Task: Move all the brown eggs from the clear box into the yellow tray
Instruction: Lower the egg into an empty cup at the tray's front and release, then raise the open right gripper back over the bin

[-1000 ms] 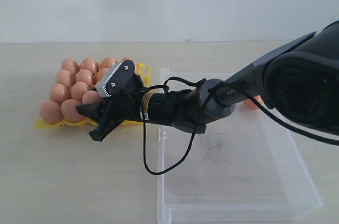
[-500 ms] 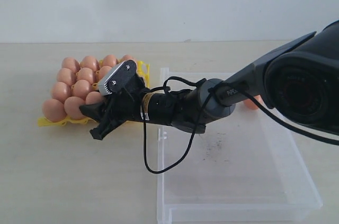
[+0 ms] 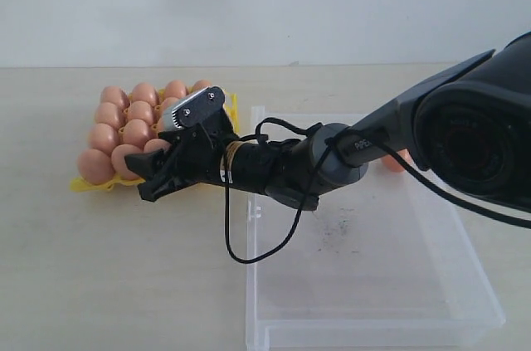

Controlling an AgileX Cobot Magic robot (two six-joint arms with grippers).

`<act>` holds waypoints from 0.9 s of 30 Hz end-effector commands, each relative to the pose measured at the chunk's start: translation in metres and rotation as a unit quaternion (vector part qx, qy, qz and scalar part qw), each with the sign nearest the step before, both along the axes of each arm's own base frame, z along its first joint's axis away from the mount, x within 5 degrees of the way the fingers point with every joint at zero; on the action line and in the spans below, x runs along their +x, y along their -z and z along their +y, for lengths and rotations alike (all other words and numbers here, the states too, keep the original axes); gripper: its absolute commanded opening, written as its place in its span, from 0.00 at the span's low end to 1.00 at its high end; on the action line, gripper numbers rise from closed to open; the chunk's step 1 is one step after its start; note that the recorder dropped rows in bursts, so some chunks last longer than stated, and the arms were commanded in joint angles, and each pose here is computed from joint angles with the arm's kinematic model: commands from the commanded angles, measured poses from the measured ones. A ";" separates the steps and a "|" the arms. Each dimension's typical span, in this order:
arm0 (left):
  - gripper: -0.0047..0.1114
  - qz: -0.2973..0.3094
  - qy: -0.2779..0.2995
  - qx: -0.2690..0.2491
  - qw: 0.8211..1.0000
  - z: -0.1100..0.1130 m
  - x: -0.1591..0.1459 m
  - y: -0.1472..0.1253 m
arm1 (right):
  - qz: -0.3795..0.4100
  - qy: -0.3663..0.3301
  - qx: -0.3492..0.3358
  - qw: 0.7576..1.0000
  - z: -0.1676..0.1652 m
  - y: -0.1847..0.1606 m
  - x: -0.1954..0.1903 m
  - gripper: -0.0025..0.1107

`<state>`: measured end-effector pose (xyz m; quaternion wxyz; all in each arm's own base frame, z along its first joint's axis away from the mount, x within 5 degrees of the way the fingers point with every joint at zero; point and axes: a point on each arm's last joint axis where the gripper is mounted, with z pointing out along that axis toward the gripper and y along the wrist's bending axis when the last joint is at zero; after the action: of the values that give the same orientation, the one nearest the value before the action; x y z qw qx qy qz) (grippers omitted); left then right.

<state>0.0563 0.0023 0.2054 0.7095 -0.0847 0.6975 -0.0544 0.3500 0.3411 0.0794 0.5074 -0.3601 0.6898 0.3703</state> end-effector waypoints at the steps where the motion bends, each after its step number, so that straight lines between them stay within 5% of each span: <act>1: 0.07 -0.003 0.002 -0.001 1.000 0.000 0.000 -0.002 | 0.021 0.027 -0.005 0.999 -0.003 0.000 0.005 0.55; 21: 0.07 -0.003 0.002 -0.001 1.000 0.000 0.000 -0.002 | 0.008 0.092 -0.060 0.994 -0.015 -0.075 0.012 0.52; 24: 0.07 -0.003 0.002 -0.001 1.000 0.000 0.000 -0.002 | 0.007 0.108 -0.083 0.991 -0.020 -0.092 0.011 0.35; 27: 0.07 -0.003 0.002 -0.001 1.000 0.000 0.000 -0.002 | -0.006 0.124 -0.141 0.982 -0.030 -0.112 0.009 0.01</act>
<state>0.0563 0.0023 0.2054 0.7095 -0.0847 0.6975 -0.0544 0.3594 0.3207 0.1710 0.5013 -0.3280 0.7614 0.2479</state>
